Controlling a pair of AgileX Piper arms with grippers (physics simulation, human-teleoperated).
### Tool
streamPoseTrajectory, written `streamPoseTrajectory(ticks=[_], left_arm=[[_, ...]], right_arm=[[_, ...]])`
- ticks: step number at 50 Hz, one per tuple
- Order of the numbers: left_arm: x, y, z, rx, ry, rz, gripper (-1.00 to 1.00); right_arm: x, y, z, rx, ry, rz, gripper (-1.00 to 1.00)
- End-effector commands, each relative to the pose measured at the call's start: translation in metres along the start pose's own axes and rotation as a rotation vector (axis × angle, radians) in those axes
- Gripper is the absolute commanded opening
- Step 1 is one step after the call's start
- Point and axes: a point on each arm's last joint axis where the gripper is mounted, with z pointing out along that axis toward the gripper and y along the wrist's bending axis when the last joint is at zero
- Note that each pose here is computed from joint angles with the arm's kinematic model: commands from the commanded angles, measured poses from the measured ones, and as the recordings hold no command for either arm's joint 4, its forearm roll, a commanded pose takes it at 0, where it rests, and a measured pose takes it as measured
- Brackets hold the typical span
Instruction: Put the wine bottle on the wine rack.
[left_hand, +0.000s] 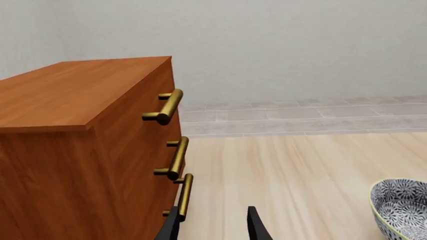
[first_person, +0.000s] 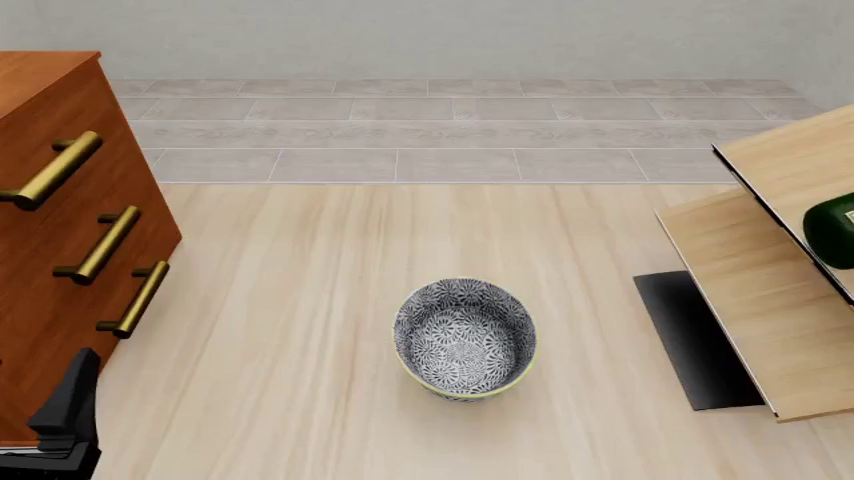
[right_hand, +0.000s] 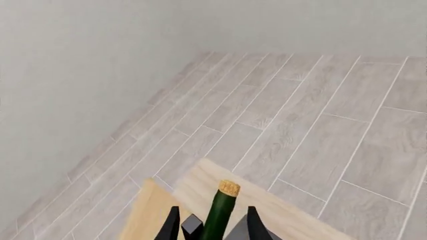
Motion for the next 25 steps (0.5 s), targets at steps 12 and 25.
streamPoseTrajectory(ticks=[12,25], left_arm=[[0.000,0.000,0.000,0.004,-0.005,-0.001,1.00],[-0.001,0.000,0.000,0.007,-0.009,0.003,1.00]], right_arm=[[-0.011,0.006,-0.020,-0.016,-0.027,-0.011,1.00],[-0.015,0.011,-0.039,-0.035,-0.044,-0.025,1.00]])
